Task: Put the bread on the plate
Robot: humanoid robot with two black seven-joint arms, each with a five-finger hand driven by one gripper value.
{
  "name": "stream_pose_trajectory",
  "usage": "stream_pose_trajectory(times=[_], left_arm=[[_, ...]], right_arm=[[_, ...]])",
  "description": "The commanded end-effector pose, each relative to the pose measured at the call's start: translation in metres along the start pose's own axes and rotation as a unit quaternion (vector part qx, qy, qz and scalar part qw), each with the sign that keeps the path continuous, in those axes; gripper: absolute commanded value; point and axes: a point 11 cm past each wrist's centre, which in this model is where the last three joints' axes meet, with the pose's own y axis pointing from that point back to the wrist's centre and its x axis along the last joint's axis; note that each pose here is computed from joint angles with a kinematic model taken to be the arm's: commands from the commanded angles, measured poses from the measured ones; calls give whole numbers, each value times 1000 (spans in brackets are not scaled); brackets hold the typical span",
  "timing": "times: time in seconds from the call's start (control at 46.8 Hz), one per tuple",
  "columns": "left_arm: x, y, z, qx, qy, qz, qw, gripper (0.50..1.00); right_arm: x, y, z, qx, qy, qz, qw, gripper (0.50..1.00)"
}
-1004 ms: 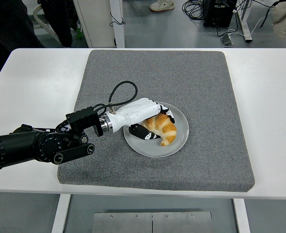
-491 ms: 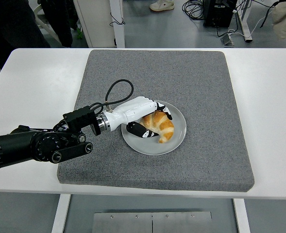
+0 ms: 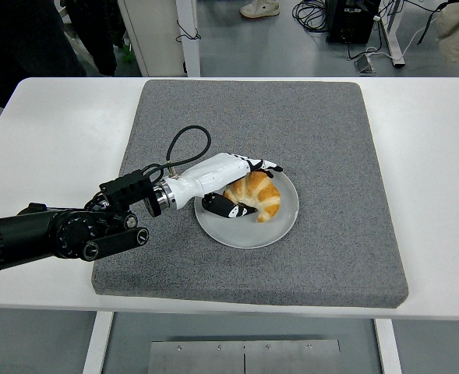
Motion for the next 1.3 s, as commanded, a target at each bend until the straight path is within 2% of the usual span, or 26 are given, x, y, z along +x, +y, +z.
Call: stream_pose_trajectory(times=[0.0,0.235,0.385,0.491,0.726,0.962,1.09,1.282], left_arm=[[0,0,1,-1,0,0,1000,801],[7,-4,1,7,24,12,1000,831],[18,-5,-2,27,82,33,996,916],[25,-6,-3,32,117,40,992,943],[52,-8,-5,27,177,54,982,951],[96,-6,-13,35,288,89,953,957],[123,2,-21,34,333,127,934,958],[155,18,-37,26,435,198,878,958]], right_arm=[[0,0,0,0,0,0,1000,1000],[1,0,-1,1,1,1,1000,1000],[1,0,0,0,1,1,1000,1000],[1,0,0,0,1,1,1000,1000],[1,0,0,0,0,1,1000,1000],[1,0,-1,1,0,1,1000,1000],[0,0,0,0,-2,0,1000,1000],[-1,0,0,1,-2,-2,1000,1000]])
